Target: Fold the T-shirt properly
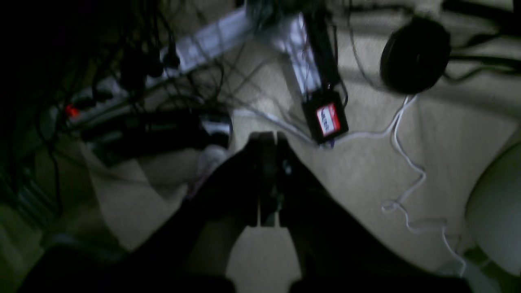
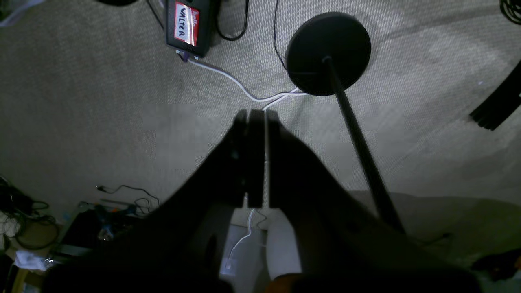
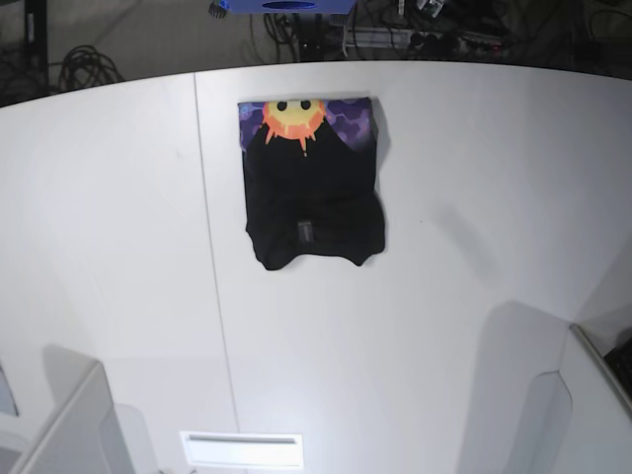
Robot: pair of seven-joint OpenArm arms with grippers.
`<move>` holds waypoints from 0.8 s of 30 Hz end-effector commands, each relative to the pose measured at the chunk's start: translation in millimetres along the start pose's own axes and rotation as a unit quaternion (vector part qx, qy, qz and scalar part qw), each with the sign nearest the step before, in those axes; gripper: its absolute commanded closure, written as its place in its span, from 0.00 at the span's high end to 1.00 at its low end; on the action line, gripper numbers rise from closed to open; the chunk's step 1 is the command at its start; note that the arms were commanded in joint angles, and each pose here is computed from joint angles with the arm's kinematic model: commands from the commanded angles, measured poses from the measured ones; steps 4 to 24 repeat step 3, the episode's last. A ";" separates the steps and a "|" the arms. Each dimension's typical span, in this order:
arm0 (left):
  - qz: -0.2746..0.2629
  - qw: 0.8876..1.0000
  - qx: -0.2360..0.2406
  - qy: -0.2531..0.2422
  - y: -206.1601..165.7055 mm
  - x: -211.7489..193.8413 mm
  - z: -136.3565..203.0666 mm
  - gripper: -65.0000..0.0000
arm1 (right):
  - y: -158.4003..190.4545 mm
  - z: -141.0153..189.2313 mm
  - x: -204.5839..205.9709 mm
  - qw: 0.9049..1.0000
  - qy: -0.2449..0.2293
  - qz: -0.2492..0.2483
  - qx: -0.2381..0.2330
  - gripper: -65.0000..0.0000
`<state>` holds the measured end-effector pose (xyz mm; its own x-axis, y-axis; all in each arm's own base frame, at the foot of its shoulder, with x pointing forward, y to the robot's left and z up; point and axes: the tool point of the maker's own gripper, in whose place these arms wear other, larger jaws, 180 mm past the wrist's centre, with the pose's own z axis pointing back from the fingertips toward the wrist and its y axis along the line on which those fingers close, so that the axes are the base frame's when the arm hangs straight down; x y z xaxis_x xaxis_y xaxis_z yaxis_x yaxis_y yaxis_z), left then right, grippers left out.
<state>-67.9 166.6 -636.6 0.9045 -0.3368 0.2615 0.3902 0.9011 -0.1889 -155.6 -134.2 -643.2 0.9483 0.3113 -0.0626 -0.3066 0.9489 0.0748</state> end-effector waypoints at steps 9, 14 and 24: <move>0.000 1.000 -0.001 -0.007 -0.8 -1.8 2.9 0.00 | -0.9 1.0 -6.5 1.000 0.006 0.000 -0.001 0.00; 0.000 1.000 -0.001 -0.007 -0.8 -1.8 2.9 0.00 | -0.9 1.0 -6.5 1.000 0.006 0.000 -0.001 0.00; 0.000 1.000 -0.001 -0.007 -0.8 -1.8 2.9 0.00 | -0.9 1.0 -6.5 1.000 0.006 0.000 -0.001 0.00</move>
